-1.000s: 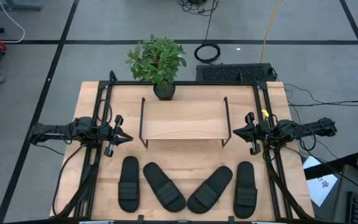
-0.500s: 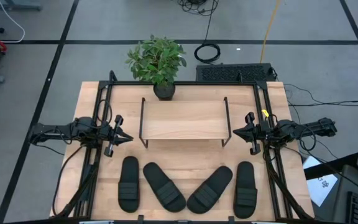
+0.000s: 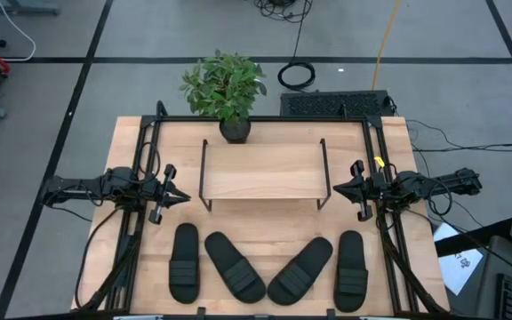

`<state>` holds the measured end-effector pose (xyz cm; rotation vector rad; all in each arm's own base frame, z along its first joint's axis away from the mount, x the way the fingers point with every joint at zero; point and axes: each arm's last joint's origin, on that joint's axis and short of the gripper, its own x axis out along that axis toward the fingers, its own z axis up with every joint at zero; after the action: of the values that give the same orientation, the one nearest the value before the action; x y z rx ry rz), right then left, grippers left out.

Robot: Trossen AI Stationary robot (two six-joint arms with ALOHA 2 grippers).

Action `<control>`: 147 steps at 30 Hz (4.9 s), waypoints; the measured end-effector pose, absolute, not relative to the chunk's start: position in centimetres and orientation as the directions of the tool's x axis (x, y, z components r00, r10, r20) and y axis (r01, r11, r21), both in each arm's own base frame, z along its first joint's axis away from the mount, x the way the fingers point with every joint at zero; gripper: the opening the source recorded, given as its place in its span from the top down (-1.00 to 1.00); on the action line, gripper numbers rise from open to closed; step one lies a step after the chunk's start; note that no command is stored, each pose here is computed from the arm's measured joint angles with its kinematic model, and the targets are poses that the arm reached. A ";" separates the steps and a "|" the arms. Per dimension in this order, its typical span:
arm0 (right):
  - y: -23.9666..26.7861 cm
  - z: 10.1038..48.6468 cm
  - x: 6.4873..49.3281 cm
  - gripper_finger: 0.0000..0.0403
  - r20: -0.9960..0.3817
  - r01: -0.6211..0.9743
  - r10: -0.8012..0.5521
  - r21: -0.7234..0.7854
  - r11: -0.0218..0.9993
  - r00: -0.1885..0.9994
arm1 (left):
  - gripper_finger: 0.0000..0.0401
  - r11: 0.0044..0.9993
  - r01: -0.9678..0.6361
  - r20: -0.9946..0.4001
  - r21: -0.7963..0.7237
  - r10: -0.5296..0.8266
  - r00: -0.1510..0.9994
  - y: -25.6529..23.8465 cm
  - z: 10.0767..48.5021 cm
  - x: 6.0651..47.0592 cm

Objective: Pick and place slides into the shelf

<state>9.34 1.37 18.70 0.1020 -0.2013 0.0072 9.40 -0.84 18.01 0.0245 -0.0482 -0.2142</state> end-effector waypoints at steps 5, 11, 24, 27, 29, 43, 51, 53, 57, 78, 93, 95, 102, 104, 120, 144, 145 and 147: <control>1.4 18.7 9.3 1.00 0.200 -0.017 -0.003 0.100 0.995 0.980 | 0.84 0.977 0.212 0.045 0.029 -0.213 0.976 -0.8 18.0 9.4; 1.4 18.7 9.3 1.00 0.200 -0.017 -0.003 0.100 0.995 0.980 | 0.84 0.977 0.212 0.045 0.029 -0.213 0.976 -0.8 18.0 9.4; 1.4 18.7 9.3 1.00 0.200 -0.017 -0.003 0.100 0.995 0.980 | 0.84 0.977 0.212 0.045 0.029 -0.213 0.976 -0.8 18.0 9.4; 1.4 18.7 9.3 1.00 0.200 -0.018 -0.003 0.100 0.995 0.980 | 0.84 0.977 0.212 0.044 0.021 -0.213 0.976 -0.8 18.0 9.4; 1.4 18.7 9.3 1.00 0.200 -0.017 -0.003 0.100 0.995 0.980 | 0.84 0.977 0.214 0.040 -0.019 -0.213 0.976 -0.8 18.0 9.4; 1.3 18.7 9.3 1.00 0.199 0.009 -0.030 0.106 0.994 0.980 | 0.84 0.975 0.215 0.039 -0.051 -0.213 0.976 -0.8 18.0 9.4; 1.3 18.9 9.3 1.00 0.223 0.002 -0.031 0.128 0.992 0.974 | 0.84 0.975 0.217 0.087 -0.041 -0.213 0.973 -0.8 18.4 9.4; 1.3 18.9 9.3 1.00 0.224 -0.001 -0.031 0.142 0.990 0.974 | 0.84 0.975 0.218 0.109 -0.039 -0.213 0.971 -0.8 18.6 9.4; 1.3 18.9 9.3 1.00 0.224 -0.001 -0.031 0.143 0.990 0.974 | 0.84 0.975 0.220 0.138 -0.035 -0.213 0.967 -0.8 18.9 9.3; 2.4 22.7 9.8 0.71 0.278 -0.122 0.116 0.003 0.993 0.954 | 0.84 0.982 0.159 0.114 0.105 -0.171 0.979 -0.7 18.7 9.4; 12.4 35.5 17.7 0.10 -0.072 -0.163 0.150 -0.246 0.956 0.986 | 0.84 0.983 0.152 0.104 0.102 -0.163 0.981 -0.7 18.6 9.4; 14.7 36.8 18.6 0.06 -0.117 -0.098 0.064 -0.313 0.945 0.991 | 0.84 0.984 0.154 0.103 0.086 -0.163 0.981 -0.7 18.6 9.4; 20.7 38.0 19.7 -0.05 -0.170 0.118 -0.208 -0.428 0.896 0.963 | 0.84 0.985 0.154 0.104 0.082 -0.162 0.981 -0.7 18.6 9.4; 21.9 37.5 19.9 -0.10 -0.184 0.112 -0.199 -0.398 0.911 0.963 | 0.84 0.985 0.155 0.104 0.081 -0.163 0.981 -0.7 18.6 9.4; 23.1 30.7 19.9 -0.23 -0.467 0.141 -0.249 -0.255 0.957 0.848 | 0.84 0.985 0.154 0.096 0.081 -0.162 0.982 -0.7 18.5 9.4; 18.1 19.7 18.9 -0.14 -0.642 -0.005 0.195 0.285 0.958 0.741 | 0.84 0.985 0.154 0.088 0.081 -0.161 0.983 -0.7 18.4 9.4; 17.9 19.3 18.7 -0.14 -0.646 0.005 0.191 0.288 0.958 0.739 | 0.84 0.985 0.154 0.086 0.080 -0.161 0.983 -0.7 18.4 9.4; 17.6 18.8 18.5 -0.14 -0.642 0.000 0.204 0.304 0.953 0.739 | 0.84 0.985 0.155 0.081 0.079 -0.161 0.984 -0.7 18.4 9.4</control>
<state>18.54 17.61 18.76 0.2946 0.7337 0.1137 9.42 -0.69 18.36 0.0729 -0.0873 -0.1588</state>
